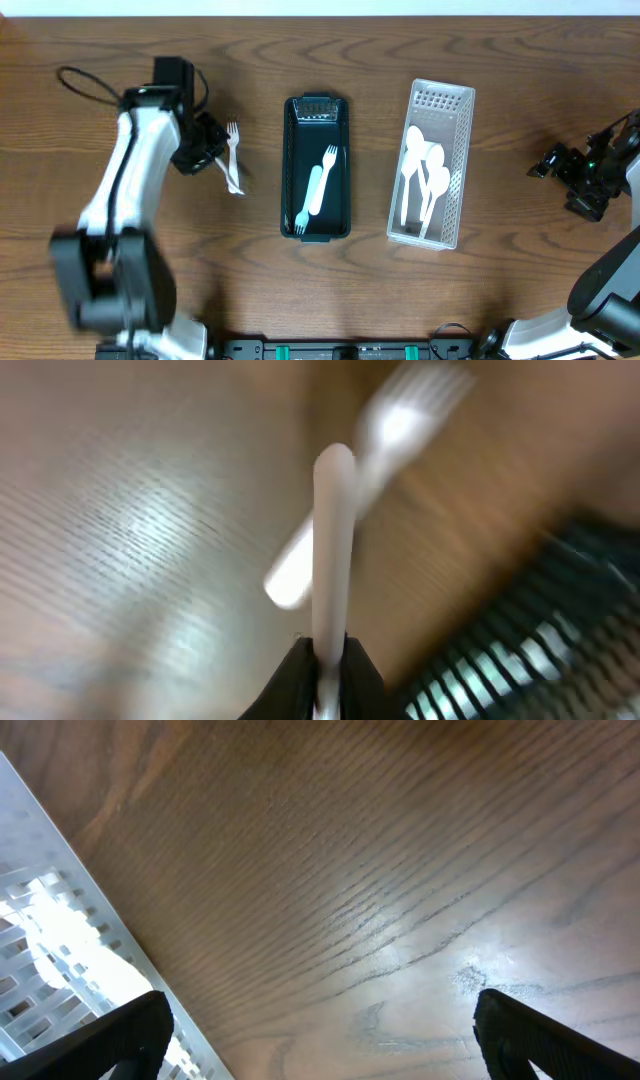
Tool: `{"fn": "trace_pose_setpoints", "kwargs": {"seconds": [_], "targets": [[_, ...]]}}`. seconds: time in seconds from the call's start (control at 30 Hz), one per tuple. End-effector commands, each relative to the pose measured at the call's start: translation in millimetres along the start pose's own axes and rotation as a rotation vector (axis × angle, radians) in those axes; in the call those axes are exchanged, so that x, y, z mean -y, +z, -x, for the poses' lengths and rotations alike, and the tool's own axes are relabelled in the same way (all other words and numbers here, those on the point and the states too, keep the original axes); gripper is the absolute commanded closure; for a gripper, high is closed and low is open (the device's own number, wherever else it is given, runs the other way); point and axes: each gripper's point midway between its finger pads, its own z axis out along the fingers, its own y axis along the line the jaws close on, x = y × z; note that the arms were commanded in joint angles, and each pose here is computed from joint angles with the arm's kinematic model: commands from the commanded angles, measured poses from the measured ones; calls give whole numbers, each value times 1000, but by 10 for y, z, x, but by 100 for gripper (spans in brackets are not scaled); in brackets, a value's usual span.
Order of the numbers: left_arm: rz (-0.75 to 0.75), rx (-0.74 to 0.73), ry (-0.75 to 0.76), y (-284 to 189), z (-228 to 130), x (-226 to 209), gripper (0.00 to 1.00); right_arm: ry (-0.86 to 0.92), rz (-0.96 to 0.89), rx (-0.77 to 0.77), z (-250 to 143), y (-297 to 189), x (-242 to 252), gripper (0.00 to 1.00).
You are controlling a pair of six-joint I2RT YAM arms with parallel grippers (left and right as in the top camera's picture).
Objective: Pack container
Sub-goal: 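Carry the white spoon over the black tray and release it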
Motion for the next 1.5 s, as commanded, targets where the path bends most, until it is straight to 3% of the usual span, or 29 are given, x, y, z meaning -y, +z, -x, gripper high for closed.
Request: {"fn": "trace_pose_setpoints", "kwargs": {"seconds": [0.0, 0.17, 0.33, 0.67, 1.0, 1.13, 1.33, 1.47], "targets": [[-87, 92, 310, -483, -201, 340, 94, 4, 14, 9, 29, -6, -40, 1], [-140, 135, 647, -681, -649, 775, 94, 1, 16, 20, 55, -7, -46, 1], [29, 146, 754, -330, -747, 839, 94, 5, 17, 26, 70, -7, -48, 1], [112, -3, 776, 496, -837, 875, 94, 25, 36, 22, 65, -8, -80, 1], [114, -17, 760, 475, -1012, 931, 94, 25, 36, 22, 65, -8, -80, 1], [158, 33, 758, 345, -911, 860, 94, 25, 35, 22, 64, -8, -79, 1], [101, 106, 747, 41, -864, 935, 94, 25, 35, 22, 64, -7, -79, 1], [43, 141, 572, -132, -866, 983, 94, 25, 36, 23, 66, -8, -80, 1]]}}
